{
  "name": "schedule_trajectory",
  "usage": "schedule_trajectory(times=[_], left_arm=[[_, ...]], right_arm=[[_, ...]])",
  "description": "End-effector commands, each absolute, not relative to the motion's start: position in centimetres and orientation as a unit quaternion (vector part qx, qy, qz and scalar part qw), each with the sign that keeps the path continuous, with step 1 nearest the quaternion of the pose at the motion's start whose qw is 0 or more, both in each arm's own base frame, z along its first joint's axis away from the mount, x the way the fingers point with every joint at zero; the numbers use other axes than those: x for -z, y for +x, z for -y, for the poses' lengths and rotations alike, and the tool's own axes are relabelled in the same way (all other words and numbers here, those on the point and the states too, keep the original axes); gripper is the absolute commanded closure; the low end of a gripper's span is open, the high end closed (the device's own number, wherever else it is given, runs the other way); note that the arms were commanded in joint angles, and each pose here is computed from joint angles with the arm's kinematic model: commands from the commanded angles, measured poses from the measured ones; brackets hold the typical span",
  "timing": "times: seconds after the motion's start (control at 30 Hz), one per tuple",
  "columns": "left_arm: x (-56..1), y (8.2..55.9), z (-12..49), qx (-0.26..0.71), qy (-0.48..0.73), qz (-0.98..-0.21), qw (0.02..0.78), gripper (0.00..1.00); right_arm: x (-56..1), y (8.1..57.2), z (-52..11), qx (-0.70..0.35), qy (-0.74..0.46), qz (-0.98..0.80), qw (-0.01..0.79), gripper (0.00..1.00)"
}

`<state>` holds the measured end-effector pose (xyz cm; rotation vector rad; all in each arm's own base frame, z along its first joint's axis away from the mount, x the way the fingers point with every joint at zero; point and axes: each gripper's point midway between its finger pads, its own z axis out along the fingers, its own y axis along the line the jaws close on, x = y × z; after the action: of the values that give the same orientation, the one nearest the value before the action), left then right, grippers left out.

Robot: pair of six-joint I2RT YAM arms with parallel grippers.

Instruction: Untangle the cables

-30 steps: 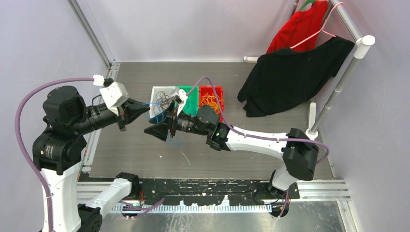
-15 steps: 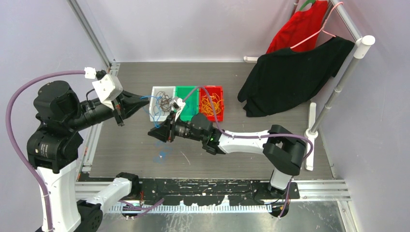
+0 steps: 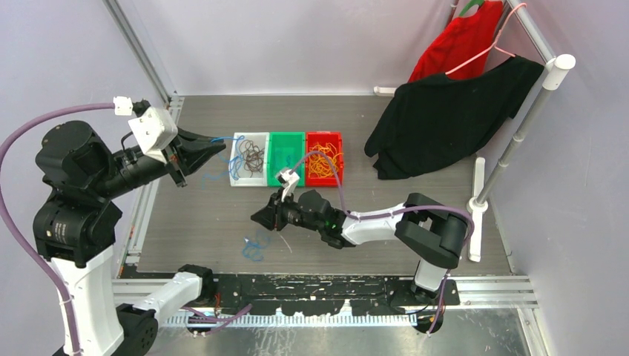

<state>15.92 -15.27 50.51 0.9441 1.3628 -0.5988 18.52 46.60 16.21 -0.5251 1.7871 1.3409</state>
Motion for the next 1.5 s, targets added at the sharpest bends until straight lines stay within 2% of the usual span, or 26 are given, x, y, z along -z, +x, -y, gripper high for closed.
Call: schedule_trajectory(times=[0.0,0.1,0.23,0.5,0.73,0.83,1.2,1.47], left_arm=[[-52.1,16.5,15.6,0.262,0.412,-0.577,0.654,1.0],[-50.8,17.3,15.8,0.27,0.41,-0.592,0.639,1.0],[-47.8,19.1,16.2,0.283,0.405,-0.62,0.61,1.0],[-44.0,24.9,19.0,0.301,0.409,-0.613,0.606,1.0],[-38.8,30.8,22.5,0.291,0.418,-0.634,0.582,1.0],[-36.1,33.9,23.5,0.279,0.412,-0.655,0.568,1.0],[-27.7,41.1,25.3,0.259,0.411,-0.711,0.509,1.0],[-22.9,44.6,24.0,0.191,0.412,-0.741,0.494,1.0]], right_arm=[[-15.6,20.3,-45.1,-0.5,-0.182,-0.719,0.447,0.72],[-16.1,21.8,-43.4,-0.477,-0.151,-0.732,0.463,0.66],[-18.2,24.7,-39.7,-0.432,-0.095,-0.745,0.5,0.51],[-22.4,30.5,-28.9,-0.3,0.034,-0.743,0.597,0.47],[-24.5,31.2,-24.5,-0.243,0.062,-0.733,0.633,0.45],[-25.0,31.0,-22.9,-0.228,0.075,-0.729,0.641,0.39],[-25.9,30.8,-21.1,-0.21,0.067,-0.725,0.653,0.39],[-25.3,30.7,-20.9,-0.203,0.059,-0.731,0.649,0.39]])
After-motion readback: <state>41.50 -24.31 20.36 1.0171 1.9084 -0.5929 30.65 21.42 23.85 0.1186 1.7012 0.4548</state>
